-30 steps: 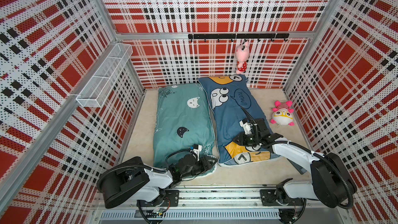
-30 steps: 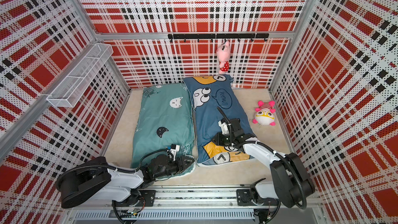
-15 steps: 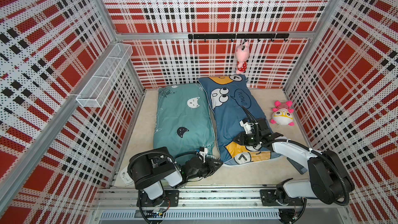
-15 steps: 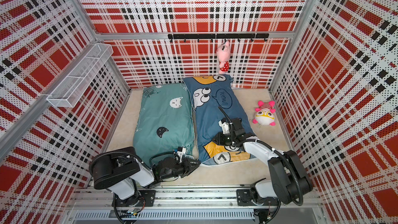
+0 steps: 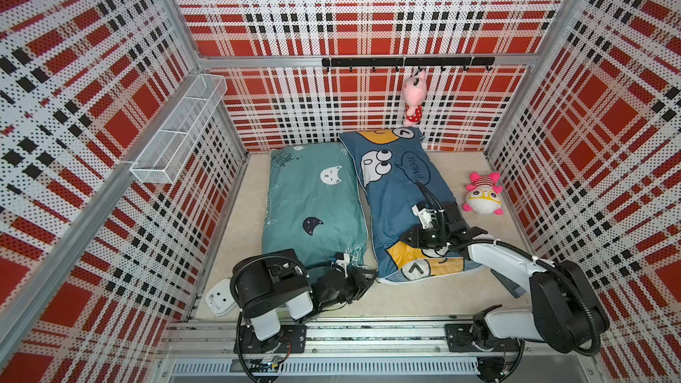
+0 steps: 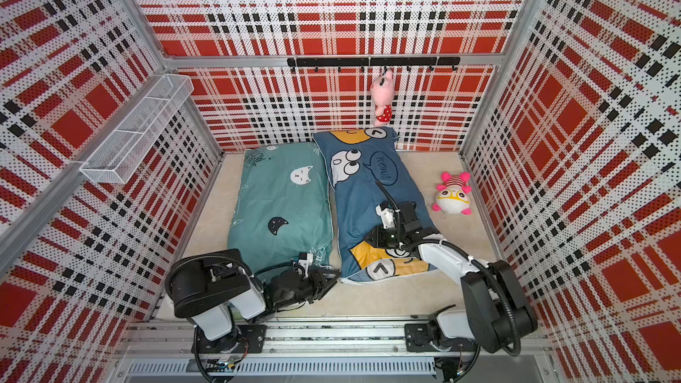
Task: Zip up pillowcases
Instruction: Pick up the pillowcase from the center of the board.
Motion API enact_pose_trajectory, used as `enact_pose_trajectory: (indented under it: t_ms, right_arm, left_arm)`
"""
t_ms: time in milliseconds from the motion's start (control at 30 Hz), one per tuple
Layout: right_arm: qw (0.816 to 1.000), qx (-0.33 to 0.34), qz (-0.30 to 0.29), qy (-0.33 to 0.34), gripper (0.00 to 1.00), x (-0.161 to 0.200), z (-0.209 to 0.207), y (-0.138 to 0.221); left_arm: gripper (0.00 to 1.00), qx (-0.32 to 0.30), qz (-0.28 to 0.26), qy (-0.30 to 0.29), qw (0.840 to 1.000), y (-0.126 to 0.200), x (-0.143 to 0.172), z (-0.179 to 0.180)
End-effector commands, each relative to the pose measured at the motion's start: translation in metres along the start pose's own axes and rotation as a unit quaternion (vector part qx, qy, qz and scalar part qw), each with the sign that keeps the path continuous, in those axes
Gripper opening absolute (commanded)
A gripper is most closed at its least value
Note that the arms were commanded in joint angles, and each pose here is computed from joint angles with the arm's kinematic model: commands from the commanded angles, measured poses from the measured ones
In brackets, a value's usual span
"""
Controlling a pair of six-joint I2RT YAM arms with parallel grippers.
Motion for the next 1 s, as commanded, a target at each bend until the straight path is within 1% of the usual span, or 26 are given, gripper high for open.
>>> enact_pose_trajectory:
  t_ms: [0, 233, 367, 533, 600, 733, 800, 867, 967]
  right_arm:
    - [0.999, 0.032, -0.030, -0.005, 0.27, -0.005, -0.011, 0.005]
    - [0.999, 0.036, -0.030, -0.005, 0.27, -0.003, -0.013, 0.005]
    - [0.999, 0.037, -0.030, -0.005, 0.28, -0.003, -0.014, 0.005]
    - [0.999, 0.037, -0.029, -0.004, 0.28, -0.002, -0.014, 0.005]
    - [0.999, 0.036, -0.027, -0.005, 0.28, -0.001, -0.014, 0.005]
    - [1.000, 0.016, -0.017, -0.006, 0.33, 0.001, -0.008, 0.009]
    - [1.000, -0.007, -0.008, -0.006, 0.38, 0.005, -0.001, 0.015]
    - [1.000, -0.024, -0.002, -0.006, 0.41, 0.011, 0.005, 0.024]
    - [0.999, -0.048, 0.015, -0.009, 0.44, 0.025, 0.010, 0.036]
  left_arm:
    - [0.43, 0.011, -0.017, 0.010, 1.000, -0.005, -0.003, -0.003]
    - [0.42, 0.022, -0.001, 0.006, 1.000, -0.020, 0.004, -0.010]
    - [0.33, 0.021, -0.004, 0.015, 1.000, -0.017, 0.005, -0.006]
    - [0.16, 0.024, -0.010, 0.019, 0.999, -0.015, 0.004, -0.007]
    - [0.14, 0.026, -0.013, 0.019, 0.999, -0.015, 0.003, -0.008]
    - [0.05, 0.031, -0.016, 0.013, 0.999, -0.014, 0.001, -0.014]
    - [0.00, 0.025, -0.017, 0.000, 1.000, -0.015, 0.000, -0.019]
    - [0.00, 0.009, -0.018, -0.025, 0.999, -0.018, -0.002, -0.025]
    - [0.00, -0.039, -0.021, -0.084, 0.996, -0.026, -0.007, -0.040]
Point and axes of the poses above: each gripper's point midway between its finger pads, its own y axis back along the fingers, its own z axis along the line the jaws close on, x = y × z, the point moved 8 cm from there along y, back along the fingers, and after that the axes turned 11 degrees about -y, right-handed, at the moved point
